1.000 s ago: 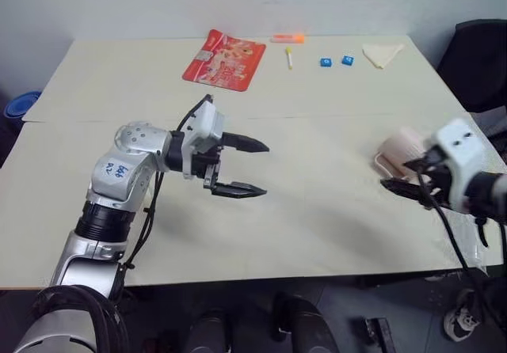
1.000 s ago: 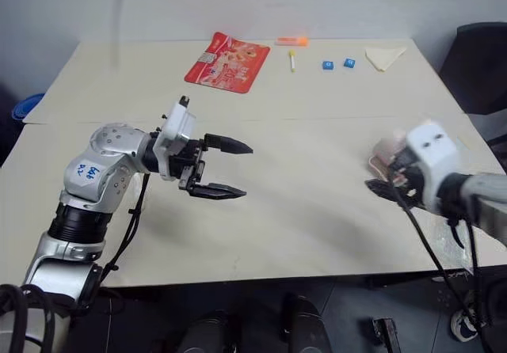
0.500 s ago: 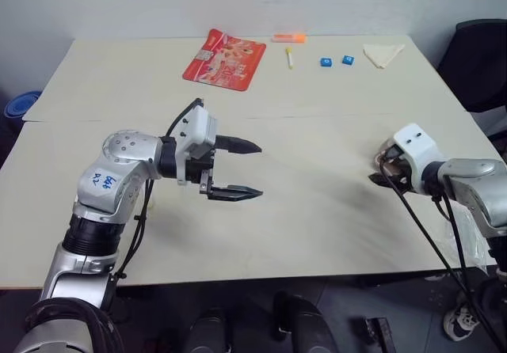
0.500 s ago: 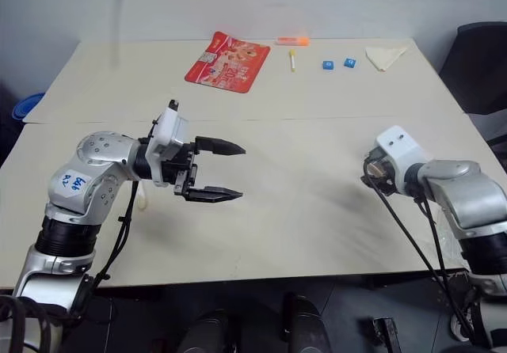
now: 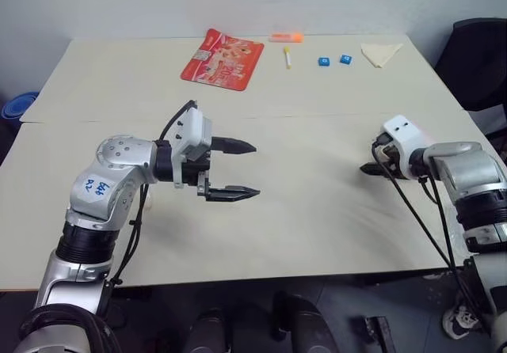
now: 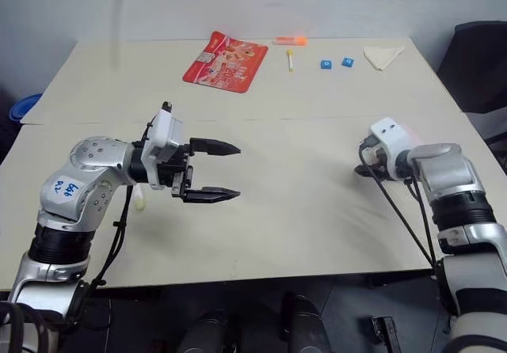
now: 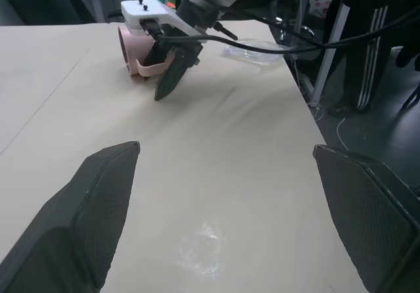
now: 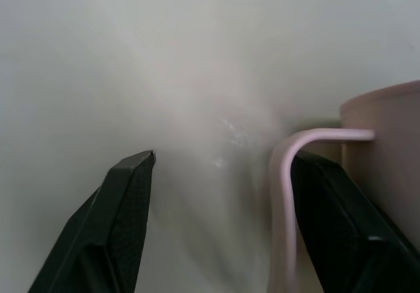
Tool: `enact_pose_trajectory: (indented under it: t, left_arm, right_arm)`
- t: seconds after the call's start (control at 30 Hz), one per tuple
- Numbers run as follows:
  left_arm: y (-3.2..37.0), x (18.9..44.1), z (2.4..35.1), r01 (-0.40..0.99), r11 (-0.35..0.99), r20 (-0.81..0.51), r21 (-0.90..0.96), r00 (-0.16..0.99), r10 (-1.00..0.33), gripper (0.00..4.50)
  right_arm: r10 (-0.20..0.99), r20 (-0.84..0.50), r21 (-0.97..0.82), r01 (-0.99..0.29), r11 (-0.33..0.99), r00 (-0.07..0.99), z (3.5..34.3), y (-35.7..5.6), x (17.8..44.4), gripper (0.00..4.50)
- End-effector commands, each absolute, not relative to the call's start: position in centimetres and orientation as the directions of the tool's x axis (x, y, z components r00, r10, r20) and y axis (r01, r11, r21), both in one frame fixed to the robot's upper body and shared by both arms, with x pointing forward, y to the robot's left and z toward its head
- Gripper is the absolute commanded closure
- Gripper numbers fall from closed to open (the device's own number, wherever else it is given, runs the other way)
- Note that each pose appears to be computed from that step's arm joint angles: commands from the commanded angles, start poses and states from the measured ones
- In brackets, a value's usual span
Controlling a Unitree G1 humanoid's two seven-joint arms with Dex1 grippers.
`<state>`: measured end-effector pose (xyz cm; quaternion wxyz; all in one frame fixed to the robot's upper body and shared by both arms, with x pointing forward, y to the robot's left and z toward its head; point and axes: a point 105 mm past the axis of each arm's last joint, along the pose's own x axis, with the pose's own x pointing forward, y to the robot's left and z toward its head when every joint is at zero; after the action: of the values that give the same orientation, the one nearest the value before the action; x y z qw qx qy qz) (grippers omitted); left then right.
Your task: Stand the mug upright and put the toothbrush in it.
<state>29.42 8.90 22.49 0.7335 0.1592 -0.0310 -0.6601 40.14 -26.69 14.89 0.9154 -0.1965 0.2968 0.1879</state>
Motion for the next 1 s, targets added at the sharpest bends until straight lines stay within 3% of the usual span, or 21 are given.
enact_pose_trajectory:
  t: [0.03,0.27,0.37,0.47,0.63,0.73,0.9,1.0]
  left_arm:
    - [8.8,28.8,23.6,0.943,0.074,-0.144,0.325,0.126,-0.981,0.0]
    - [8.9,28.7,23.9,0.942,0.068,-0.144,0.328,0.121,-0.982,0.0]
    - [8.8,28.7,23.9,0.942,0.059,-0.144,0.33,0.112,-0.983,0.0]
    - [8.8,28.7,24.1,0.94,0.059,-0.144,0.336,0.114,-0.983,0.0]
    - [10.4,29.1,24.9,0.926,0.146,-0.122,0.348,0.199,-0.972,0.0]
    - [12.5,29.2,25.6,0.909,0.271,-0.08,0.318,0.311,-0.947,0.0]
    - [14.1,28.2,25.5,0.89,0.335,-0.108,0.31,0.383,-0.917,0.0]
    - [14.9,27.6,25.4,0.878,0.354,-0.15,0.321,0.416,-0.897,0.0]
  right_arm:
    - [0.213,-0.603,-0.259,-0.44,0.86,0.769,15.2,-27.4,40.6,1.7]
    - [0.248,-0.589,-0.235,-0.457,0.858,0.769,15.7,-27.3,40.2,3.89]
    - [0.261,-0.574,-0.221,-0.454,0.863,0.776,16.1,-27.3,40.0,4.45]
    - [0.328,-0.516,-0.209,-0.487,0.848,0.792,17.3,-25.8,40.0,4.45]
    - [0.659,-0.231,-0.064,-0.687,0.724,0.716,22.5,-16.2,38.2,4.45]
    - [0.789,-0.056,-0.055,-0.791,0.61,0.612,22.6,-9.4,36.3,4.45]
    - [0.817,0.178,0.01,-0.831,0.556,0.549,21.9,-4.0,35.0,4.45]
    - [0.817,0.281,0.063,-0.86,0.507,0.503,19.9,-2.1,34.4,4.45]
